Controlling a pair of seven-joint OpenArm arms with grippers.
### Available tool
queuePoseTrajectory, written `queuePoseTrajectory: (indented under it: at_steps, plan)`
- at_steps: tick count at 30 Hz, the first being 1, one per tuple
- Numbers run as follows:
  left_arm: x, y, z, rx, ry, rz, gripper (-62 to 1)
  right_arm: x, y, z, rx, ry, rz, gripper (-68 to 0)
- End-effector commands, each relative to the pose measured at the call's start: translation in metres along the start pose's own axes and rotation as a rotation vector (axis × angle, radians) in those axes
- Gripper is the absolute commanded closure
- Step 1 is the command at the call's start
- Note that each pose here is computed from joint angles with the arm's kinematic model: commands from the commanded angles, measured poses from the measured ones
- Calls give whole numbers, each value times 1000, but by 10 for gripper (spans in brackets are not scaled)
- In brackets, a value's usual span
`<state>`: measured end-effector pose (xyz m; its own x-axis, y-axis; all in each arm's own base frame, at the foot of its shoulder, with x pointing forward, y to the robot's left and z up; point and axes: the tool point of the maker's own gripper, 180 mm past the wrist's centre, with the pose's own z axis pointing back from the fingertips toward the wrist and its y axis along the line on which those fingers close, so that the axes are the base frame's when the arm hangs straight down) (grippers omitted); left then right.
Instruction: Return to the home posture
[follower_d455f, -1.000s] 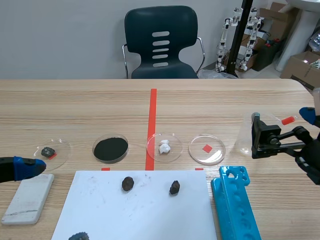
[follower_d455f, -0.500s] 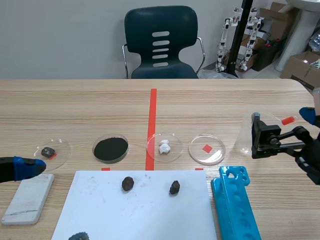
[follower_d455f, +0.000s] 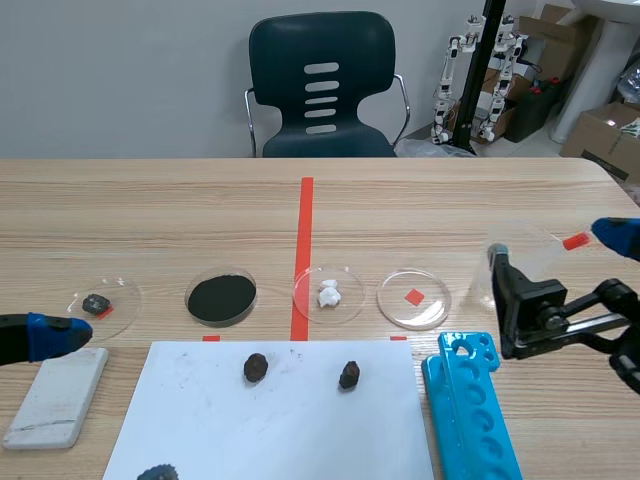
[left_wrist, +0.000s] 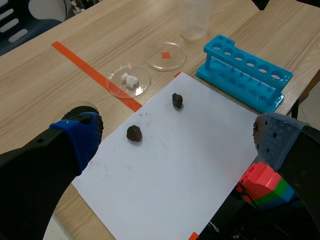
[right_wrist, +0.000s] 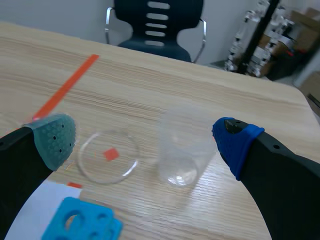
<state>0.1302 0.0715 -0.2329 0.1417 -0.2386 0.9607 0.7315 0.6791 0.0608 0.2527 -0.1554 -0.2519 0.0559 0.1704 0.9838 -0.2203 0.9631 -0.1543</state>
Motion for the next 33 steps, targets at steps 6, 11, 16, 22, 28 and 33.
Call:
queuePoseTrajectory:
  at_steps: [6, 11, 16, 22, 28, 33]
  plan:
    - [7, -2, 0, 1, -30, 11, -623, 17, 25, 22, 117, 2, 42, -568]
    - [7, -2, 0, 1, -30, 11, -623, 10, 40, 41, 188, 60, 52, -567]
    - [7, -2, 0, 1, -30, 11, -623, 4, 56, 66, 282, 123, 68, -584]
    - [7, -2, 0, 1, -30, 11, -623, 6, 70, 86, 392, 128, 93, -655]
    - [7, -2, 0, 1, -30, 11, -623, 9, 77, 95, 468, 111, 124, -655]
    - [7, -2, 0, 1, -30, 11, -623, 20, 79, 94, 477, 50, 111, -655]
